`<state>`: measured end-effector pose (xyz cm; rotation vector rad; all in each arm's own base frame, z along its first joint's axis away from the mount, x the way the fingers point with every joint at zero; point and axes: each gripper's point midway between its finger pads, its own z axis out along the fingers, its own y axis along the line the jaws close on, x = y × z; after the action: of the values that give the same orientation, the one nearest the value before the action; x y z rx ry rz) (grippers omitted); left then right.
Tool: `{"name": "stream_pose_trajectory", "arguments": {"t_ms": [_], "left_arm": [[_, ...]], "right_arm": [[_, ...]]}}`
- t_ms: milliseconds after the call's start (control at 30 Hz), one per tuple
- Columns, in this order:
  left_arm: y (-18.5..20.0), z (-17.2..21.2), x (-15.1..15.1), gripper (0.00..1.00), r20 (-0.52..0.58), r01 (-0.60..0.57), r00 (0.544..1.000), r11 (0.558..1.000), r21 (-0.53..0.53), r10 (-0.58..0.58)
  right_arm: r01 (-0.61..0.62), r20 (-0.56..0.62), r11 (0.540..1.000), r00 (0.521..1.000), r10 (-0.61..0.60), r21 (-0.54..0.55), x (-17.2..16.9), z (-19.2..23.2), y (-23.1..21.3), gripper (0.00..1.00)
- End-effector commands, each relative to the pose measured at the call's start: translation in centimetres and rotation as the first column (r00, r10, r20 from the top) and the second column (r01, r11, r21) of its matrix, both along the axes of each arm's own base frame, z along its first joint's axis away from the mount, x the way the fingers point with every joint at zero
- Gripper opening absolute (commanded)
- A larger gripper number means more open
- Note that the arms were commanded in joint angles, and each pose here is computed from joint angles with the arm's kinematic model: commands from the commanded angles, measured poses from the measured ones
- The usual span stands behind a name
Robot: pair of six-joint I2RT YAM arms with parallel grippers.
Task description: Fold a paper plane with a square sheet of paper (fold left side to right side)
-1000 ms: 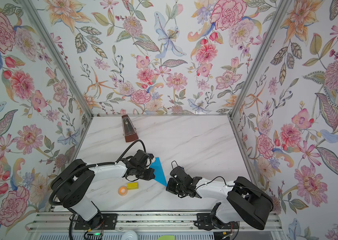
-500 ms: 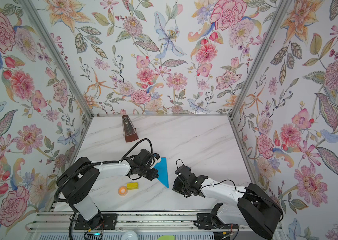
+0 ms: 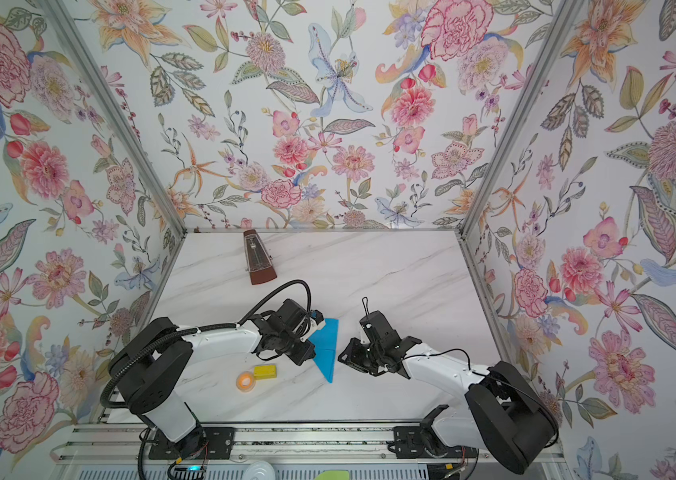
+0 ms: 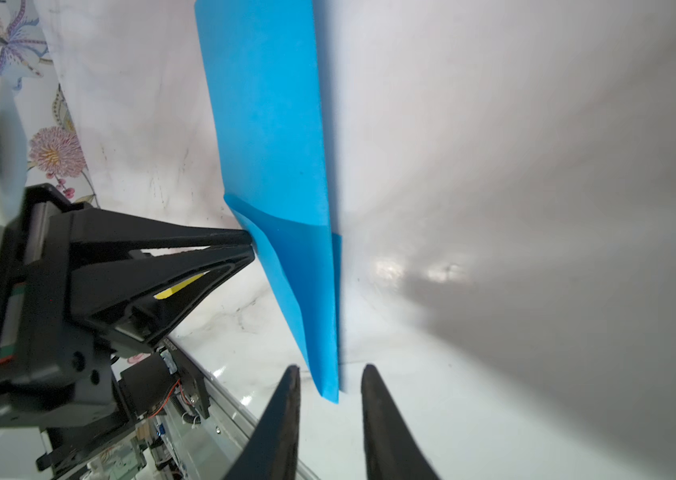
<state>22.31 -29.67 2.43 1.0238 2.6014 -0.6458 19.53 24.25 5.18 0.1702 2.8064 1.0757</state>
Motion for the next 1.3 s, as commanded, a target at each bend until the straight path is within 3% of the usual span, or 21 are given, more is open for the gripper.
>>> {"name": "stream_pose_trajectory", "arguments": {"t_ms": [0,367,533,700,833,967,1267], "left_arm": [[0.2,1.2,0.2,0.16,0.013,-0.037,0.999,0.999,0.004,0.037],[0.4,3.9,0.5,0.31,-0.006,-0.174,0.985,0.977,-0.125,0.175],[1.0,3.5,0.4,0.35,-0.032,-0.232,0.973,0.965,-0.125,0.229],[1.7,3.6,1.1,0.48,-0.073,-0.341,0.94,0.924,-0.174,0.333],[1.5,4.1,1.7,0.59,-0.142,-0.42,0.907,0.866,-0.27,0.396],[0.4,4.4,1.6,0.59,-0.219,-0.44,0.897,0.823,-0.36,0.384],[-0.7,2.7,1.2,0.43,-0.301,-0.451,0.885,0.812,-0.37,0.355]], "right_arm": [[-0.058,0.026,0.997,0.998,0.057,0.048,0.9,0.7,1.3,0.29],[-0.09,0.006,0.993,0.996,0.09,0.082,1.6,-0.2,2.7,0.3],[-0.089,0.007,0.993,0.996,0.089,0.081,1.6,-0.3,2.7,0.28],[-0.084,-0.009,0.994,0.996,0.084,0.068,1.5,-1.0,2.5,0.27],[-0.077,-0.017,0.995,0.997,0.078,0.065,1.4,-1.3,2.3,0.27],[-0.076,-0.015,0.995,0.997,0.077,0.065,1.3,-1.2,2.2,0.26],[-0.075,-0.022,0.995,0.997,0.076,0.062,1.3,-1.4,2.2,0.26]]}}
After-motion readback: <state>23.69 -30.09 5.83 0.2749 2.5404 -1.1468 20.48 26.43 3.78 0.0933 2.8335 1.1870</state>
